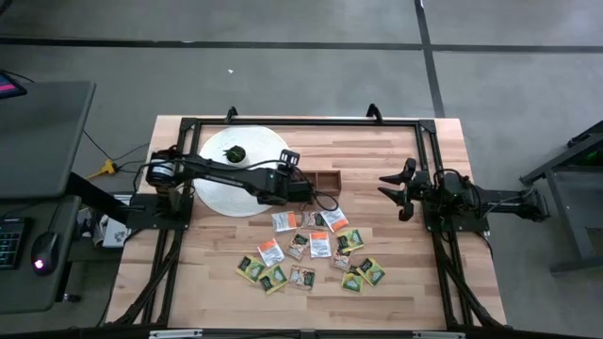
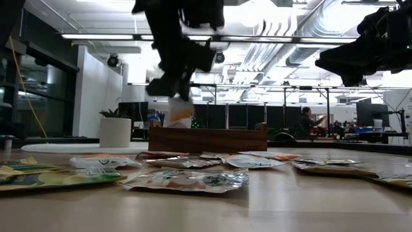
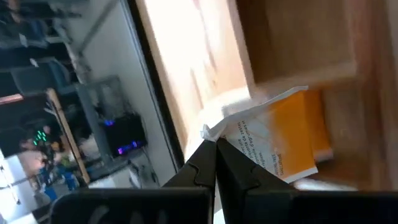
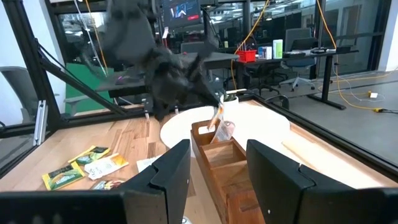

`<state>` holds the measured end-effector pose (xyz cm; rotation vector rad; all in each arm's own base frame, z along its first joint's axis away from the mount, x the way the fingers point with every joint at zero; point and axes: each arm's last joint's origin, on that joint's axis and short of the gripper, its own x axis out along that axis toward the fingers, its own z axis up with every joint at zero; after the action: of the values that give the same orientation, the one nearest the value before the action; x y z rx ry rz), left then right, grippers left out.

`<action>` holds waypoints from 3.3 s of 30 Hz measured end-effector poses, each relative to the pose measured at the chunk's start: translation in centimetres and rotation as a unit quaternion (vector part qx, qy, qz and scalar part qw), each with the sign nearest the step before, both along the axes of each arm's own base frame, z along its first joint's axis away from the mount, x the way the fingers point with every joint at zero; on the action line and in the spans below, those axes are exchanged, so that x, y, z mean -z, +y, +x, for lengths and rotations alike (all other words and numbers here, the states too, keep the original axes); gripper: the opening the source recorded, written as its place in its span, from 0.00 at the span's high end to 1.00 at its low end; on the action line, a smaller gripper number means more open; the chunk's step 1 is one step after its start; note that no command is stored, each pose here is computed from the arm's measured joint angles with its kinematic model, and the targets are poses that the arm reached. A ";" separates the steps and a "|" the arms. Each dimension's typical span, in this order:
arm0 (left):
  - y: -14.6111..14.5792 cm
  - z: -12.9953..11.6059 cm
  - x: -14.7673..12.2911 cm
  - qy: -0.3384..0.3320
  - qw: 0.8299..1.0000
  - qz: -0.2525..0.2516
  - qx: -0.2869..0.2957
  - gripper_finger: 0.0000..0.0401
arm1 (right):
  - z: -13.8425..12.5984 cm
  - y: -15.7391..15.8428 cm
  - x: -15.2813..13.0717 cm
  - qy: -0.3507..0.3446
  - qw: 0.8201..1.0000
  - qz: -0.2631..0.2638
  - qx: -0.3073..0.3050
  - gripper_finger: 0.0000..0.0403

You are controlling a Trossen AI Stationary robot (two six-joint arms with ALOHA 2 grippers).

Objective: Pick & Place Tea
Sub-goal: Put the white tea bag into the left section of the wooden organizer

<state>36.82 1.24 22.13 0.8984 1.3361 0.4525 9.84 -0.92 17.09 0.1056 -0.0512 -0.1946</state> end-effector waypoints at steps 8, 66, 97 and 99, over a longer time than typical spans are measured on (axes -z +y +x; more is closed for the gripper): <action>0.9 0.6 1.1 -0.002 1.000 -0.001 -0.016 1.00 | 0.0 0.0 0.0 0.001 1.000 0.000 0.000 0.62; 1.4 0.4 2.9 0.019 0.996 -0.071 -0.046 0.76 | 0.0 0.0 0.0 0.002 1.000 0.000 0.000 0.62; 0.1 -7.4 -5.7 -0.256 0.908 -0.307 -0.127 0.57 | 0.0 0.0 0.0 0.001 1.000 0.000 0.000 0.62; -0.1 -9.2 -4.9 -0.271 0.886 -0.344 -0.154 0.57 | 0.0 0.0 0.0 0.002 1.000 0.000 0.001 0.62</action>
<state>27.62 1.11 27.05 -0.0483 0.9948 0.3896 9.87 -0.92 17.05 0.1054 -0.0467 -0.1959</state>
